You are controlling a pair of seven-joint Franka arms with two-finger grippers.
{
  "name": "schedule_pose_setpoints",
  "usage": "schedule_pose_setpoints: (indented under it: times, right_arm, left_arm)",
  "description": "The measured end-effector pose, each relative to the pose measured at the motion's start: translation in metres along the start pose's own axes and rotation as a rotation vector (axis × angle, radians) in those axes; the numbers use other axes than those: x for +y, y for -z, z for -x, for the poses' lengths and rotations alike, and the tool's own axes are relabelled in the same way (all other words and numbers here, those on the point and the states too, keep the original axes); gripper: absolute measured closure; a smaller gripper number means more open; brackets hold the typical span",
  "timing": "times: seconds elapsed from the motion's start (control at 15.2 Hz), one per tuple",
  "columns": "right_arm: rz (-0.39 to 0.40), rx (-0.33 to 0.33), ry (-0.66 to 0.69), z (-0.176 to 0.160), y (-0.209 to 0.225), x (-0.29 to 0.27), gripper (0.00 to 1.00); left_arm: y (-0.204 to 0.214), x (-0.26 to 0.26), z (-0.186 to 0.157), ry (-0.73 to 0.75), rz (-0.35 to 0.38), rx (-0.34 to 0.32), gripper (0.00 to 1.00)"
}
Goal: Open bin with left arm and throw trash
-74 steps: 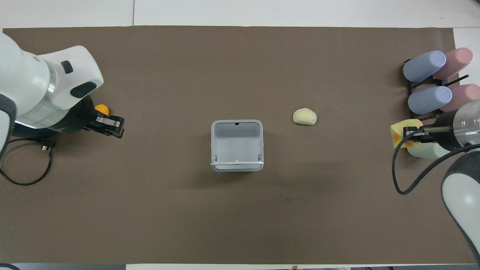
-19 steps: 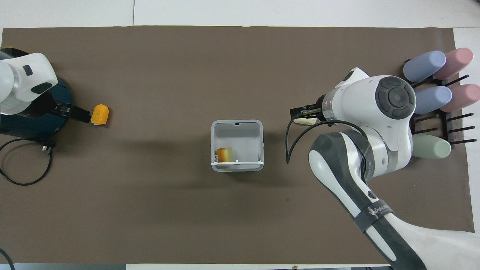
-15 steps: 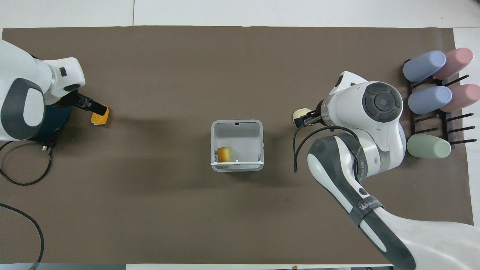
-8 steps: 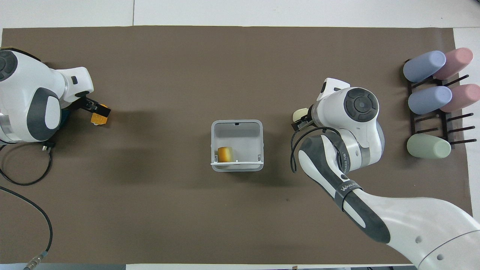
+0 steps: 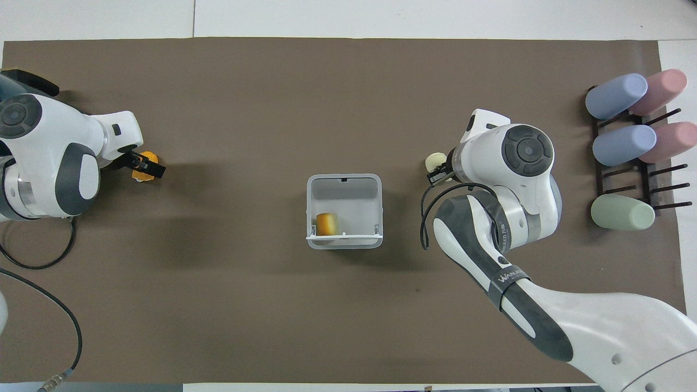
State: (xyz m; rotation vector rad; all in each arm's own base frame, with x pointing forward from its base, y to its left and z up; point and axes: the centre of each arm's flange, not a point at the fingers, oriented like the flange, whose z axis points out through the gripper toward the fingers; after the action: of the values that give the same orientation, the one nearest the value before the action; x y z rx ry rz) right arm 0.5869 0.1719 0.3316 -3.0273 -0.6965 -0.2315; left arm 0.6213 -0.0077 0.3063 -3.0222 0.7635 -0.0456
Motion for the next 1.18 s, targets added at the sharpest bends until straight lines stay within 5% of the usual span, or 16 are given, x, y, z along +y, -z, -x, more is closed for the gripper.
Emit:
schedule_pose_setpoints:
  times: [0.13,0.39,0.59,0.79,0.98,1.18]
  right_arm:
    - [0.003,0.007,-0.045,-0.001,0.035,-0.002,0.88]
    - [-0.002,0.04,-0.123,-0.003,0.089,-0.038,0.88]
    - [-0.027,0.052,-0.198,-0.012,0.102,-0.105,0.88]
    - [-0.053,0.065,-0.291,-0.012,0.106,-0.162,0.88]
    - [-0.068,0.075,-0.327,-0.011,0.108,-0.187,0.88]
    - [-0.09,0.069,-0.341,-0.011,0.108,-0.193,0.88]
  left_arm:
    - [-0.001,0.0,0.0,0.0,-0.001,0.001,0.13]
    - [0.01,0.0,-0.006,0.002,0.006,-0.009,0.59]
    - [0.078,0.022,-0.039,0.081,0.076,-0.061,0.59]
    - [0.155,0.105,-0.078,0.189,0.132,-0.086,0.59]
    - [0.173,0.191,-0.095,0.21,0.159,-0.099,0.59]
    - [0.174,0.206,-0.097,0.215,0.197,-0.1,0.59]
